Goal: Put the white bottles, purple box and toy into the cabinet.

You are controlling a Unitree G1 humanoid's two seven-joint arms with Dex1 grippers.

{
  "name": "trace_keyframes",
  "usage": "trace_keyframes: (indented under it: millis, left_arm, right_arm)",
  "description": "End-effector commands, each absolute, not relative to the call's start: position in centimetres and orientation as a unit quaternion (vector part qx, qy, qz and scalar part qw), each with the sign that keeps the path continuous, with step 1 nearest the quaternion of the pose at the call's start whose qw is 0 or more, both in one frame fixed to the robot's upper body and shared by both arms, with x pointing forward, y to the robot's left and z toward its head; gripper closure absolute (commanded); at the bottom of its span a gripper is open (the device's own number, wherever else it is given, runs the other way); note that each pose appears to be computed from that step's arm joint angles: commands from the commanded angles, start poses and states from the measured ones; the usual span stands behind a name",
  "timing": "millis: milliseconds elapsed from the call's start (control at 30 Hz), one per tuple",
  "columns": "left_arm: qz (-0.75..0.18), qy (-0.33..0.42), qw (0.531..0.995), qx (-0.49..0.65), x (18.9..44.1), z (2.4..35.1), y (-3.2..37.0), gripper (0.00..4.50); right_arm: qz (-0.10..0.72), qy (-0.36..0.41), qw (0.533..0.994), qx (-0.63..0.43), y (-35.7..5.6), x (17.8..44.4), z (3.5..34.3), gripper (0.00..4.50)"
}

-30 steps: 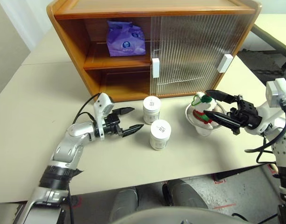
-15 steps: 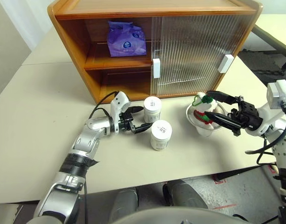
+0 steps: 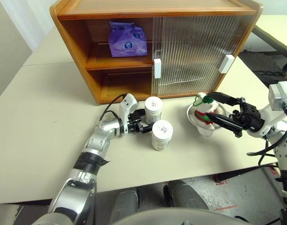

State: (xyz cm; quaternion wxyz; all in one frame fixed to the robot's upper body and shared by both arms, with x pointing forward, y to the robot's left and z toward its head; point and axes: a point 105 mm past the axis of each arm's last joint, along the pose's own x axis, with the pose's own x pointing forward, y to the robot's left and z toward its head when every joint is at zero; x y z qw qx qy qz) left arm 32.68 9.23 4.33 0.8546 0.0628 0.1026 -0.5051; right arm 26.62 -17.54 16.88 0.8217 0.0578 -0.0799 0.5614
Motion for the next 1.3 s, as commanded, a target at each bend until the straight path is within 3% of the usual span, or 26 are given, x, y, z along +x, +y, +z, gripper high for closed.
trace_keyframes:
  millis: [33, 400, 667, 867, 1300]
  left_arm:
    - [-0.501, 0.112, 0.856, 0.061, 32.8, 3.8, 8.9, 1.34]
    - [-0.435, 0.052, 0.897, 0.064, 32.9, 5.6, 11.0, 1.34]
    - [-0.301, 0.018, 0.952, 0.049, 33.2, 8.1, 15.0, 1.34]
    - [-0.214, 0.002, 0.976, 0.049, 35.0, 9.9, 17.3, 1.34]
    - [-0.165, 0.022, 0.985, 0.046, 38.9, 9.4, 15.6, 1.34]
  right_arm:
    - [0.557, -0.084, 0.825, 0.048, -18.0, 26.4, 17.1, 0.0]
    - [0.564, -0.088, 0.819, 0.053, -17.9, 26.2, 17.2, 0.0]
    - [0.592, -0.1, 0.798, 0.055, -17.3, 25.7, 17.5, 0.0]
    - [0.599, -0.094, 0.793, 0.062, -16.6, 26.1, 17.2, 0.0]
    - [0.598, -0.092, 0.794, 0.059, -16.3, 26.3, 17.4, 0.0]
